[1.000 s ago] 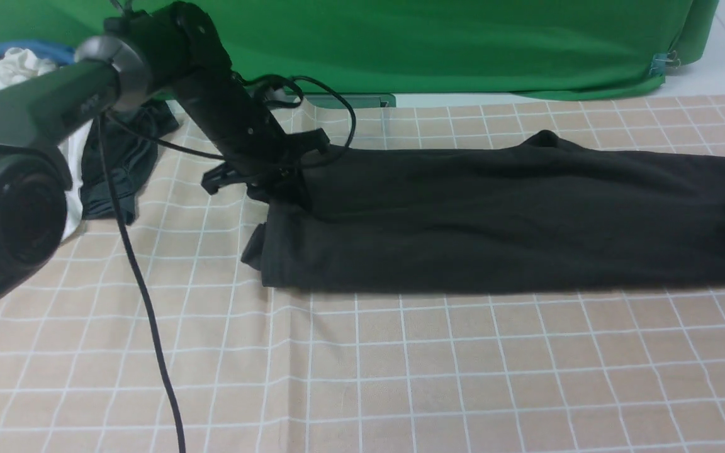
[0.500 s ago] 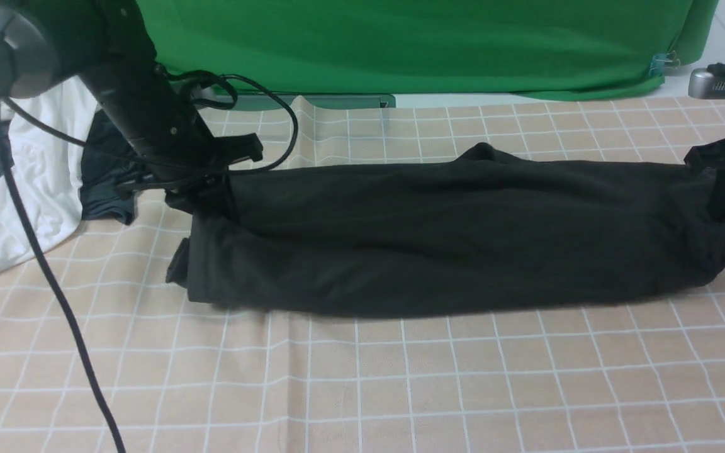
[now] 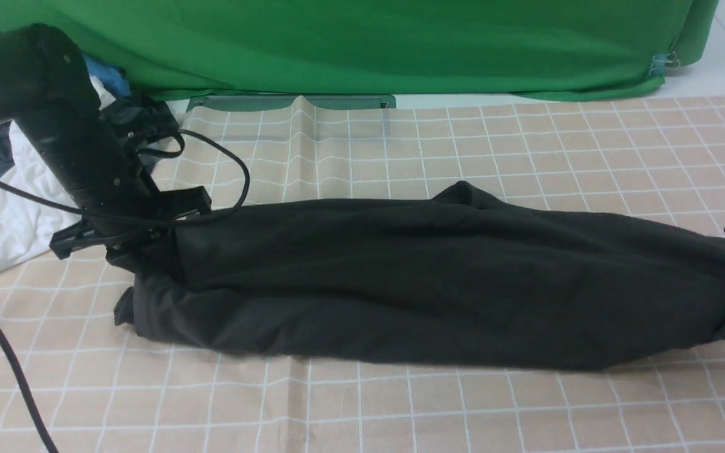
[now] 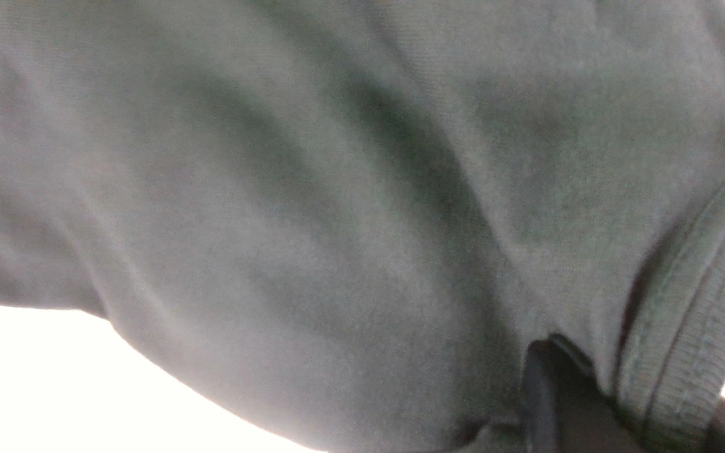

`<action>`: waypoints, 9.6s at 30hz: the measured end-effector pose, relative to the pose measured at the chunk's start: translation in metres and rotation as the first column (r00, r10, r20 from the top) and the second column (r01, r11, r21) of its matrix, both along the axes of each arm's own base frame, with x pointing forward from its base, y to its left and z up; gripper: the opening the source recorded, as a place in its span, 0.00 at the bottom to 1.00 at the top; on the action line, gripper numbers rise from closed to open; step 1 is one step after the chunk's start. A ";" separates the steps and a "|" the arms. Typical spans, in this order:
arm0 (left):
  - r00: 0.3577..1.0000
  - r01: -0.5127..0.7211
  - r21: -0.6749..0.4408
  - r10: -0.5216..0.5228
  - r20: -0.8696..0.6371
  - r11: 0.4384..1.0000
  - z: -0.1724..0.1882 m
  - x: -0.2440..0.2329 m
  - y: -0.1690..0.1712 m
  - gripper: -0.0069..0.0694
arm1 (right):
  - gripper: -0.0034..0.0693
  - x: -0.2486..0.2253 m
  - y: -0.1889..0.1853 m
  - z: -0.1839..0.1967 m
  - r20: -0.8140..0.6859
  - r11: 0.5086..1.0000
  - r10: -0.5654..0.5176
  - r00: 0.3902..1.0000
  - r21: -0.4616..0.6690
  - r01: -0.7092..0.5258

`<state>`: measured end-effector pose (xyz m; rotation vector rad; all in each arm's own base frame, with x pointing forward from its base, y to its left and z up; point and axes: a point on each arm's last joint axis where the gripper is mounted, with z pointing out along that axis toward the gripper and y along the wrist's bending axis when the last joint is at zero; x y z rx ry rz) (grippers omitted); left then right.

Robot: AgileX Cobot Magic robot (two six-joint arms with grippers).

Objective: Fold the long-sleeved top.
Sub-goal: Use the right arm to clamp the right edge of the fabric, then use the right arm to drag the right edge of the fabric to the left and folds it over the left edge

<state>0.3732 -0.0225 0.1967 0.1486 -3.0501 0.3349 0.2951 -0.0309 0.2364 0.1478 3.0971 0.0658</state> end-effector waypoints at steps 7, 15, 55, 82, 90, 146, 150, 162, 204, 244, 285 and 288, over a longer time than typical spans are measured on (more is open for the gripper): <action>0.999 0.038 0.065 -0.040 0.033 0.997 0.016 -0.012 0.007 0.13 | 0.17 -0.031 0.004 -0.030 -0.092 1.000 -0.005 0.996 0.009 0.006; 0.997 0.044 0.083 -0.049 0.058 0.996 0.030 -0.030 0.010 0.13 | 0.17 -0.038 0.005 -0.046 -0.070 1.000 -0.004 0.998 0.006 0.004; 0.963 -0.041 0.151 -0.002 0.269 0.988 -0.013 0.041 0.020 0.73 | 0.59 -0.030 -0.001 -0.053 0.061 0.996 0.064 0.996 -0.067 -0.060; 0.896 -0.081 0.130 0.015 0.444 0.988 -0.016 0.065 0.019 0.11 | 0.61 0.016 -0.004 -0.001 0.229 0.990 0.130 0.965 -0.085 -0.113; 0.896 -0.081 0.130 0.015 0.443 0.988 -0.016 0.065 0.019 0.11 | 0.69 0.036 -0.005 -0.050 0.145 0.990 0.135 0.980 -0.059 -0.128; 0.856 -0.153 0.030 0.117 0.503 0.988 0.088 0.089 0.014 0.80 | 0.48 -0.032 -0.009 -0.072 -0.086 0.983 0.144 0.986 -0.101 -0.153; 0.857 -0.153 0.028 0.119 0.502 0.988 0.088 0.089 0.014 0.80 | 0.17 -0.032 -0.011 -0.072 -0.089 0.975 0.176 0.980 -0.120 -0.186; 0.858 -0.153 0.027 0.119 0.500 0.988 0.087 0.089 0.014 0.80 | 0.31 -0.041 -0.021 -0.074 -0.186 0.946 0.206 0.961 -0.216 -0.244; 0.837 -0.159 0.023 0.123 0.533 0.987 0.089 0.092 0.015 0.80 | 0.12 -0.026 -0.031 0.013 0.041 0.991 -0.054 0.998 -0.120 0.059; 0.797 -0.171 0.008 0.134 0.589 0.985 0.092 0.097 0.015 0.80 | 0.69 0.021 -0.010 -0.087 -0.124 0.997 0.050 0.991 -0.054 -0.057; 0.748 -0.053 -0.055 0.076 0.659 0.997 0.192 0.074 0.005 0.11 | 0.19 0.037 0.191 0.046 0.316 0.975 0.217 0.924 -0.033 -0.218; 0.741 -0.049 -0.059 0.076 0.667 0.997 0.196 0.071 0.004 0.11 | 0.19 0.026 0.225 0.051 0.374 0.963 0.247 0.894 0.008 -0.269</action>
